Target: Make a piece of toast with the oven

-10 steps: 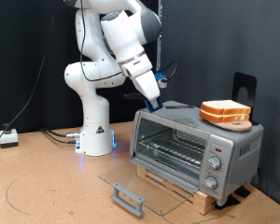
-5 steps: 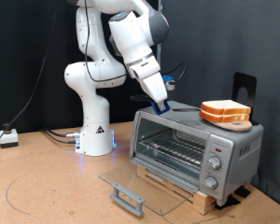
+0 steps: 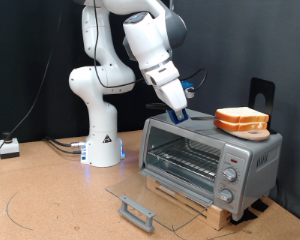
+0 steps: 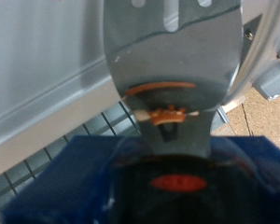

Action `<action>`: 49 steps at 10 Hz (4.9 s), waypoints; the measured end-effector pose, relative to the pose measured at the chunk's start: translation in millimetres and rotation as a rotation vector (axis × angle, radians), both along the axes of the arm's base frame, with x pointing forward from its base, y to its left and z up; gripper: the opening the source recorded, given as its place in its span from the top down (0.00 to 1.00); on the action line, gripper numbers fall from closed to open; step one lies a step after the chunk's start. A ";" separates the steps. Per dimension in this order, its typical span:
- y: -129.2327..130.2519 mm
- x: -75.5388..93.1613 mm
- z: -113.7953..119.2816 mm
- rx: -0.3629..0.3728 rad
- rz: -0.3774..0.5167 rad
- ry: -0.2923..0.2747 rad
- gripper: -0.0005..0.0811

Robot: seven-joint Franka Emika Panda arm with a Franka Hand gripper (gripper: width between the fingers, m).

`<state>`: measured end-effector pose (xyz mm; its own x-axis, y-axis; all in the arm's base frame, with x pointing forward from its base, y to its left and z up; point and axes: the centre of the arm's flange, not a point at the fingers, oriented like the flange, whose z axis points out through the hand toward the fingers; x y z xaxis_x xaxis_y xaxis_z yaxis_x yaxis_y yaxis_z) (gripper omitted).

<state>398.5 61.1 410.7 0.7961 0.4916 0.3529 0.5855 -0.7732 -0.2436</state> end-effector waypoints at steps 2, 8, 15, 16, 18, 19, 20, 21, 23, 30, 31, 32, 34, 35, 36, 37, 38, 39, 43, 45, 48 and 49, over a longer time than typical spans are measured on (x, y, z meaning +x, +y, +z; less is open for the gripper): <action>5.3 -1.7 -1.0 -0.001 0.016 0.013 0.51; 9.6 -3.2 -2.0 -0.010 0.028 0.023 0.51; 24.5 -2.2 7.8 -0.087 0.037 0.057 0.51; 27.1 -2.2 8.7 -0.095 0.033 0.059 0.51; 30.5 -2.5 9.1 -0.100 0.029 0.062 0.51; 31.7 -2.8 9.0 -0.101 0.029 0.063 0.51; 32.5 -2.9 8.9 -0.101 0.030 0.063 0.51; 33.5 -3.1 8.6 -0.101 0.030 0.064 0.51; 35.3 -3.1 7.4 -0.102 0.033 0.067 0.51; 34.0 0.1 11.3 -0.115 0.039 0.028 0.51; 33.5 0.6 12.0 -0.115 0.038 0.027 0.51; 33.1 1.0 12.6 -0.115 0.037 0.026 0.51; 32.5 1.7 13.9 -0.115 0.035 0.023 0.51; 32.3 2.3 15.0 -0.116 0.035 0.020 0.51; 31.9 3.1 16.4 -0.119 0.036 0.016 0.51; 31.8 4.1 18.1 -0.123 0.037 0.010 0.51; 31.8 5.3 20.1 -0.123 0.036 0.004 0.51; 31.4 6.9 21.9 -0.123 0.032 -0.001 0.51; 33.5 10.1 23.1 -0.127 0.027 0.000 0.51; 33.5 10.0 22.4 -0.127 0.030 0.003 0.51; 27.8 10.8 24.3 -0.116 0.040 0.006 0.51; 23.7 11.4 27.6 -0.103 0.047 0.004 0.51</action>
